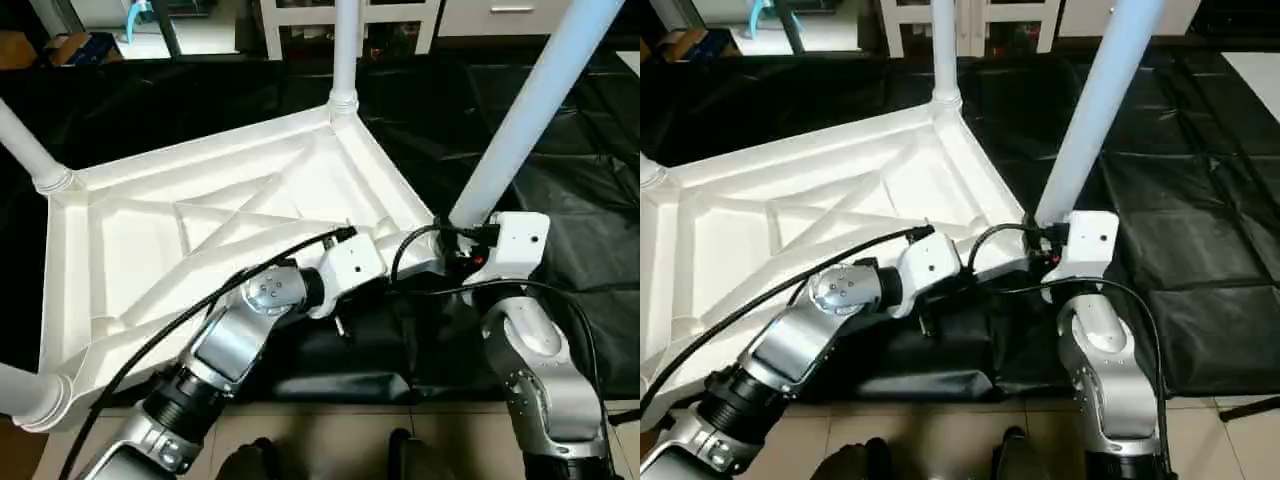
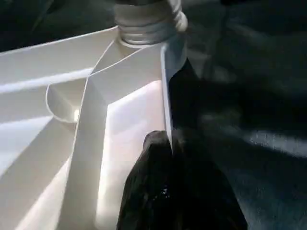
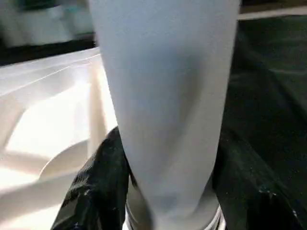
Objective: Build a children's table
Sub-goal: Rotate leg to tighten
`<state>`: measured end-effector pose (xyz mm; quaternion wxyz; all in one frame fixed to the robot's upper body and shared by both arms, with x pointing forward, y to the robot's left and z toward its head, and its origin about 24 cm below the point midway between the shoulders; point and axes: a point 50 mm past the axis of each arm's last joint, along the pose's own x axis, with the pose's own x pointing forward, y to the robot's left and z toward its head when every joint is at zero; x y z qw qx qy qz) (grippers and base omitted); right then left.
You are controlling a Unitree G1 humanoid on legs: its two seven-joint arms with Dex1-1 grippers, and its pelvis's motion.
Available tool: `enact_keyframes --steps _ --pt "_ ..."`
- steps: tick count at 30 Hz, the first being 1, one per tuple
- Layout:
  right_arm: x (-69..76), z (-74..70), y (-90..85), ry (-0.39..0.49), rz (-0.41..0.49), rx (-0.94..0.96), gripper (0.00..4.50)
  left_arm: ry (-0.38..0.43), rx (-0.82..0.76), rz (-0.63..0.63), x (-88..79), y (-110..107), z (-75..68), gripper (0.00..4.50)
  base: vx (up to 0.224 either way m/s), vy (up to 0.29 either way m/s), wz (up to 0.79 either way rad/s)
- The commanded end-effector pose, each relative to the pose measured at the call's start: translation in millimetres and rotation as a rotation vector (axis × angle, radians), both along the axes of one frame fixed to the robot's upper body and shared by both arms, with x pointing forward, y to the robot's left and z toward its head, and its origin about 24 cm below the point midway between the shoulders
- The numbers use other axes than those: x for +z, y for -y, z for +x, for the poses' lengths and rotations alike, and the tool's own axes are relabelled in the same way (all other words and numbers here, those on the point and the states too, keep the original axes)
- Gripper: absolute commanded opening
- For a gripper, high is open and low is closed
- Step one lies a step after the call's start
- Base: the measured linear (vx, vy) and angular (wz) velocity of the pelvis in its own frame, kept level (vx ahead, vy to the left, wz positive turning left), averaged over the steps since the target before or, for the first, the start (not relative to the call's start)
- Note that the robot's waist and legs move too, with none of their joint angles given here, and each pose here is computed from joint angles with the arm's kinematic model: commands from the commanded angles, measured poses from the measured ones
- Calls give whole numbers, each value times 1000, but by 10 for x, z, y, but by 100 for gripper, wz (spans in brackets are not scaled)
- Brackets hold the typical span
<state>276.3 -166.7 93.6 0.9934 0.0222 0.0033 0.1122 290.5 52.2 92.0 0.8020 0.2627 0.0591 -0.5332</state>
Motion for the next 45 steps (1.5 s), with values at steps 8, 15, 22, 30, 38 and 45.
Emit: enact_keyframes --steps 8,15,22,30,38,45 --pt "112 -238 31 66 -39 502 271 -53 -160 -7 -67 -229 -146 0 0 0 0" --pt "345 -258 428 119 -71 612 331 -73 -180 -21 -68 -351 -167 0 0 0 0" --pt "402 -240 616 122 -127 599 367 -87 -200 -19 -80 -381 -179 0 0 0 0" --pt "307 -169 455 91 -140 681 367 -95 -231 -9 -81 -366 -203 0 0 0 0" --pt "225 -154 433 48 -149 741 330 -98 -236 -5 -82 -374 -211 0 0 0 0" --pt "208 -172 446 34 -136 761 278 -109 -247 0 -86 -385 -224 0 0 0 0"
